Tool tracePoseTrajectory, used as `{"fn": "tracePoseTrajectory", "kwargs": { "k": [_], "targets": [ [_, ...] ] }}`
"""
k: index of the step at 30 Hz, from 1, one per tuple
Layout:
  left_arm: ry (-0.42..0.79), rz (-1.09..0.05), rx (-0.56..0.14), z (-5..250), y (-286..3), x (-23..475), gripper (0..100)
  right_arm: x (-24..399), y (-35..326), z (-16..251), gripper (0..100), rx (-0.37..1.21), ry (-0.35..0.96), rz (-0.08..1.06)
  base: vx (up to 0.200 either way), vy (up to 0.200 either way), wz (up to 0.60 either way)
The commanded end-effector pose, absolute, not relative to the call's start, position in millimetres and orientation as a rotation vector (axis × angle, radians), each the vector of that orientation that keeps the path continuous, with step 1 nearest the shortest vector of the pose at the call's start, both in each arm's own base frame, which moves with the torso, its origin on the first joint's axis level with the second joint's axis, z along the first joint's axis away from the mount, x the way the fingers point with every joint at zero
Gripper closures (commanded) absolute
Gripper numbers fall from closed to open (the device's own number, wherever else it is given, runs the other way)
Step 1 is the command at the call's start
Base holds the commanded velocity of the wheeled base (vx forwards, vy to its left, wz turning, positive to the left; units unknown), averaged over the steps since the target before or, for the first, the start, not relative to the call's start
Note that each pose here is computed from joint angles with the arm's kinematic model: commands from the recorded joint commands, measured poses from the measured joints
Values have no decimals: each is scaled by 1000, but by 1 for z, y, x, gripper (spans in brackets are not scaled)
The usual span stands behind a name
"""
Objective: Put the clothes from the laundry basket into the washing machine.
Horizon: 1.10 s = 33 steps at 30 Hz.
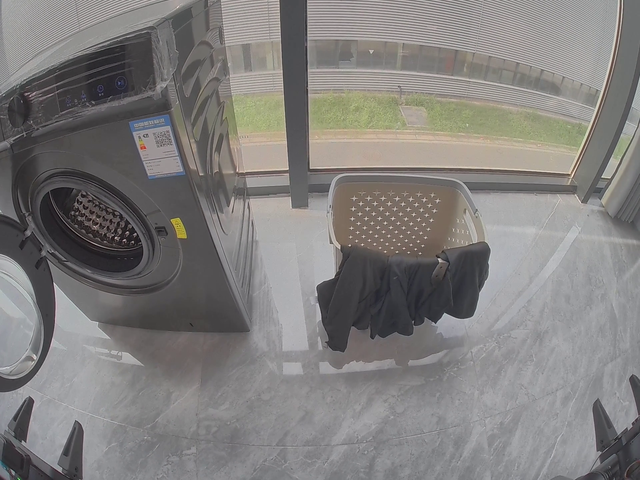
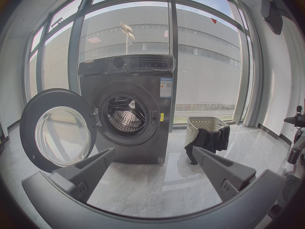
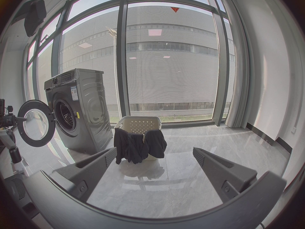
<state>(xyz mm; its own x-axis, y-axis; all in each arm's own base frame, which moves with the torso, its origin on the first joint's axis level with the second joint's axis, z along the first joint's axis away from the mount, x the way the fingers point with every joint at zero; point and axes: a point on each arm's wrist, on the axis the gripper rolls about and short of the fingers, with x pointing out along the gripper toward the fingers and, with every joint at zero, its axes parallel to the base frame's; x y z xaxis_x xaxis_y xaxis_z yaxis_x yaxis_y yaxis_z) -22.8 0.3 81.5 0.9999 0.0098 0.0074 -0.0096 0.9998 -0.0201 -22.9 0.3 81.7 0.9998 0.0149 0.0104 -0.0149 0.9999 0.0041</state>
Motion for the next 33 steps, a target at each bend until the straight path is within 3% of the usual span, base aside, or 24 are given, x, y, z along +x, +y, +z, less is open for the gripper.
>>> {"fn": "tracePoseTrajectory", "kwargs": {
  "k": [1, 10, 19, 33],
  "targets": [
    [-6, 11, -22, 77, 0, -23, 0, -23, 0, 76, 0, 5, -9, 15, 200, 0, 0],
    [-6, 11, -20, 77, 0, -23, 0, -23, 0, 76, 0, 5, -9, 15, 200, 0, 0],
    [-6, 12, -20, 77, 0, -23, 0, -23, 0, 76, 0, 5, -9, 15, 0, 0, 0],
    [-6, 11, -20, 77, 0, -23, 0, -23, 0, 76, 0, 5, -9, 15, 0, -200, 0]
  ]
}}
